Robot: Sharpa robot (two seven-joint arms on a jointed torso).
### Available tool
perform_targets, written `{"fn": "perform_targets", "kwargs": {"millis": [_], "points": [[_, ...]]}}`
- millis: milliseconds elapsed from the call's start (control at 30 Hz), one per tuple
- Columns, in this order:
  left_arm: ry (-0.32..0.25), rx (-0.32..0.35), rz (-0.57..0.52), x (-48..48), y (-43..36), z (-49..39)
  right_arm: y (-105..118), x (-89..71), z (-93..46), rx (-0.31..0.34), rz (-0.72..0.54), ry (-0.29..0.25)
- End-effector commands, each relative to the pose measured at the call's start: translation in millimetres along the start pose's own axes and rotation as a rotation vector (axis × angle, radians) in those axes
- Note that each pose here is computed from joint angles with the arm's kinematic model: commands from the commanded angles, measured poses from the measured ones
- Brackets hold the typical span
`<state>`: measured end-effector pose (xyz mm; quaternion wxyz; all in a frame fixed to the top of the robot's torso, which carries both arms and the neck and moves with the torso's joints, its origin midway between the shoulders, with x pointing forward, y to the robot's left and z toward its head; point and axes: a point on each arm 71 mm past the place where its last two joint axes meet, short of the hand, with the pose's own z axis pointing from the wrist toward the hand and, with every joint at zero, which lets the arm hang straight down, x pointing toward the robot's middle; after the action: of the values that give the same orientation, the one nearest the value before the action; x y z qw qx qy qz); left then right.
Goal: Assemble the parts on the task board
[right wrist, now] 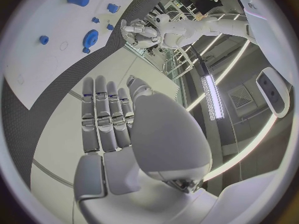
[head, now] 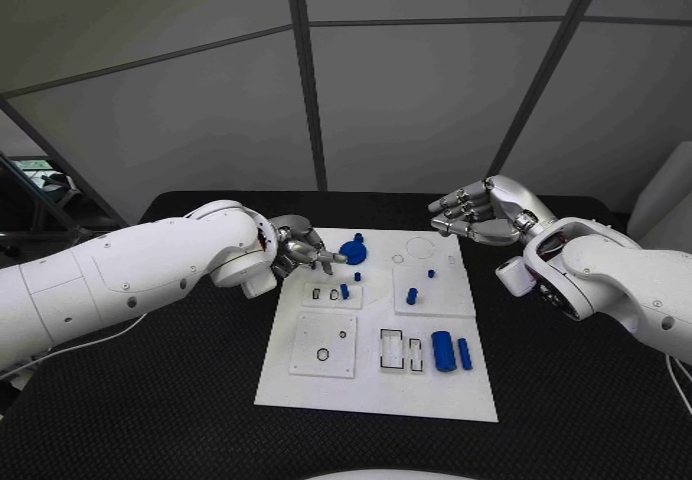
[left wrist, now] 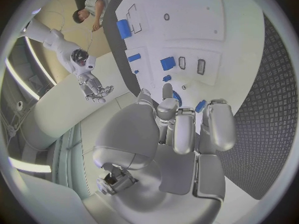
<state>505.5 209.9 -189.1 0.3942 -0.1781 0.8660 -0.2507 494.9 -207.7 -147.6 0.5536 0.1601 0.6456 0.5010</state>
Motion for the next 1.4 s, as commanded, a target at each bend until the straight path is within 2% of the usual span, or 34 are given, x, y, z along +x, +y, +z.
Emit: {"fn": "perform_targets", "kwargs": {"millis": [33, 167, 400, 733, 1000, 1400], "points": [[0.016, -0.065, 0.136, 0.0, -1.5, 2.3, 2, -3.1, 1.7, -0.021, 0.027, -0.016], [0.028, -0.069, 0.181, 2.7, -8.0, 6.0, 0, -5.9, 3.0, -0.017, 0.022, -0.030], [0.060, -0.092, 0.250, 11.9, -13.2, 14.8, -1, -7.4, 4.9, -0.011, 0.018, -0.043], [0.083, -0.099, 0.284, 20.0, -21.1, 24.2, -4, -6.5, 8.3, 0.015, 0.002, -0.052], [0.087, -0.098, 0.289, 22.2, -24.1, 26.6, -5, -5.2, 10.7, 0.026, -0.001, -0.052], [0.124, -0.090, 0.311, 28.2, -28.7, 26.9, -5, -1.8, 13.7, 0.036, 0.002, -0.045]]}}
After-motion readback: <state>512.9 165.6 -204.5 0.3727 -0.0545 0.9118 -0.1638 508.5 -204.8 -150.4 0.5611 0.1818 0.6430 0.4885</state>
